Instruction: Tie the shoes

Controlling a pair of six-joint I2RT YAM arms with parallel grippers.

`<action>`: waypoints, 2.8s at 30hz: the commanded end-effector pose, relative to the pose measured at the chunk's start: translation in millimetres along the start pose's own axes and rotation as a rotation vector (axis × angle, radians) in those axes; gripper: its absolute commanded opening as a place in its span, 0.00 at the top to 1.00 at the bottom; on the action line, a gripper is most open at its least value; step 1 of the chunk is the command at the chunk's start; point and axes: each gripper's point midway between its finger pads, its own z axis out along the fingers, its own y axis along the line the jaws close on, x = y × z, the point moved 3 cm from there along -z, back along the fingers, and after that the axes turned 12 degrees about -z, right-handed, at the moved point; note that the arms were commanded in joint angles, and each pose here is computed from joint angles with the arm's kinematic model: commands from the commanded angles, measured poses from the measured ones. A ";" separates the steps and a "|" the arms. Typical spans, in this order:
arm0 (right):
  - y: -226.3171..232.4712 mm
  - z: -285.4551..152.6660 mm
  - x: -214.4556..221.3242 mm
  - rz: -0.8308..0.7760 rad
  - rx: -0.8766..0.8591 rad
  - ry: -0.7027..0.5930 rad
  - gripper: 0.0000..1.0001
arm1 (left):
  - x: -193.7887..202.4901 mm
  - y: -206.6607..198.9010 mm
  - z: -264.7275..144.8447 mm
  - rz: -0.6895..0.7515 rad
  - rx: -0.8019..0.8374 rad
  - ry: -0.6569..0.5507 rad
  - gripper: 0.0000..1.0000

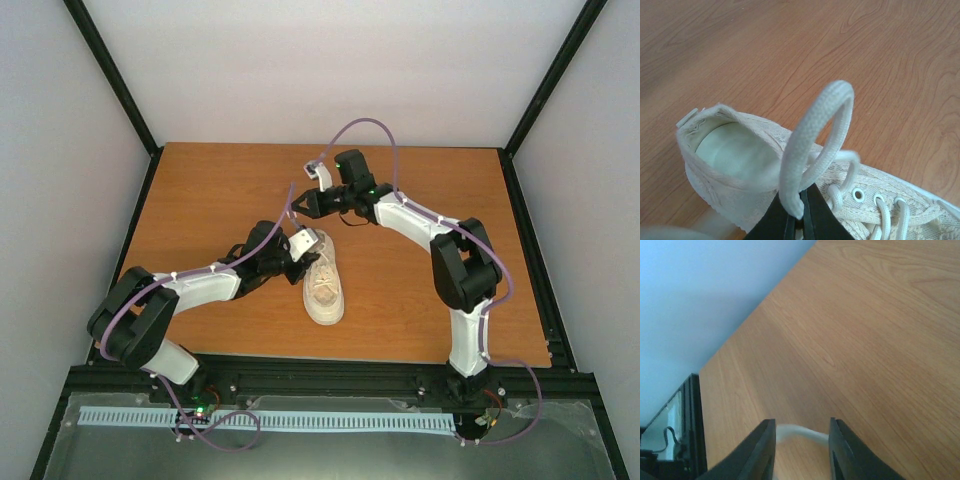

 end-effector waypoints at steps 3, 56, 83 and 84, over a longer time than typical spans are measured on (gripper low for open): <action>20.0 -8.8 0.4 -0.099 0.039 0.048 0.61 | -15.9 -7.6 -3.8 0.041 0.026 -0.061 0.99; 49.8 -71.7 87.6 0.140 0.380 -0.263 0.97 | -18.2 -24.5 -12.1 0.173 0.215 0.090 0.56; 47.3 -53.8 99.2 0.103 0.336 -0.166 0.97 | 14.9 113.7 44.3 0.669 0.058 0.475 0.42; 47.0 -53.9 99.4 0.102 0.339 -0.164 0.97 | 15.5 112.8 43.8 0.657 0.060 0.476 0.58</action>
